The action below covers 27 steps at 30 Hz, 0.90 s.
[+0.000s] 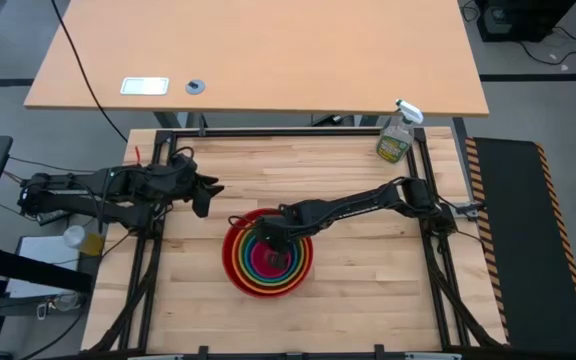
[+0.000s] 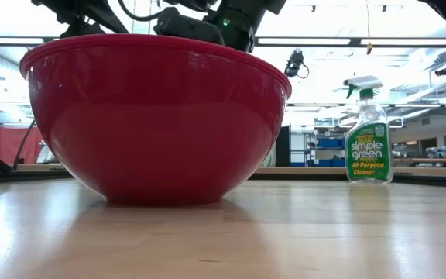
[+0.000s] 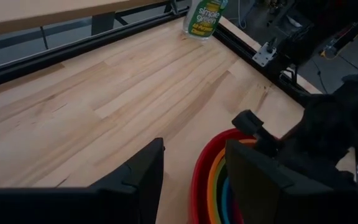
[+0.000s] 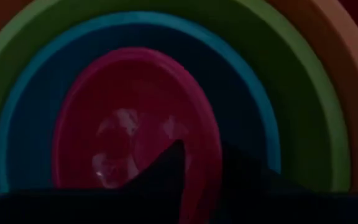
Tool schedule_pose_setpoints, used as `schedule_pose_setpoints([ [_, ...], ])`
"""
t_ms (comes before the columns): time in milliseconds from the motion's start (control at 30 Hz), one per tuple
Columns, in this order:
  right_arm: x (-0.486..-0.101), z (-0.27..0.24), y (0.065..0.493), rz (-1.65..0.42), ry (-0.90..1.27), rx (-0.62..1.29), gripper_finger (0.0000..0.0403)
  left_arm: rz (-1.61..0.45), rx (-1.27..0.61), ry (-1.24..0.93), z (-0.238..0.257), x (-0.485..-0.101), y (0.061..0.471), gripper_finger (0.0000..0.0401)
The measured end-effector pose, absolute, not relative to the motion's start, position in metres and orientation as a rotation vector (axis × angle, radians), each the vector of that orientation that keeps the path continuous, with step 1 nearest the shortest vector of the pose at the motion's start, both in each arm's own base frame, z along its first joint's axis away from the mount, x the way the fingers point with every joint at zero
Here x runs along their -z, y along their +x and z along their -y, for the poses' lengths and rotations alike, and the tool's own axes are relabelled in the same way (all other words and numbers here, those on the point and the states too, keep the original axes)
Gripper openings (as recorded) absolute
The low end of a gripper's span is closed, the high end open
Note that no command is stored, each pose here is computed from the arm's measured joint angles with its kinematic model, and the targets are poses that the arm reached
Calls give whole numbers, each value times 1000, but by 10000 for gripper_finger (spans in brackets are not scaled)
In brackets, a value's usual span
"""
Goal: Nest bowls inside each other
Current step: Return to Home Position
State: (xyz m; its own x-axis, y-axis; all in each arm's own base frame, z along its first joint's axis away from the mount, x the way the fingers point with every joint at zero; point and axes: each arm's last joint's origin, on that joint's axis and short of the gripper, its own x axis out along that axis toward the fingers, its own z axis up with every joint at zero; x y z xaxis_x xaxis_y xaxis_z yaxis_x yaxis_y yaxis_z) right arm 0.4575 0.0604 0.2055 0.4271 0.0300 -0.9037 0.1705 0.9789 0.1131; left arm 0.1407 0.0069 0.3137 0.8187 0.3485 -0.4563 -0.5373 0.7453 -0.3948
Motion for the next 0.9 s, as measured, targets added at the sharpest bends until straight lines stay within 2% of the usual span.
schedule_pose_setpoints([
  [167,-213,-49,456,-1137,306,138,166,-378,-478,-515,-7,-314,140,173],
  [300,-226,-38,451,-1143,388,156,191,-392,-429,-448,-5,-314,139,173],
  [433,-251,-32,442,-1080,353,198,198,-376,-415,-432,-4,-298,128,173],
  [667,-289,-26,404,-985,285,290,197,-278,-417,-577,-5,-265,102,173],
  [900,-284,-7,342,-787,456,362,196,-102,-432,-631,-8,-252,75,173],
])
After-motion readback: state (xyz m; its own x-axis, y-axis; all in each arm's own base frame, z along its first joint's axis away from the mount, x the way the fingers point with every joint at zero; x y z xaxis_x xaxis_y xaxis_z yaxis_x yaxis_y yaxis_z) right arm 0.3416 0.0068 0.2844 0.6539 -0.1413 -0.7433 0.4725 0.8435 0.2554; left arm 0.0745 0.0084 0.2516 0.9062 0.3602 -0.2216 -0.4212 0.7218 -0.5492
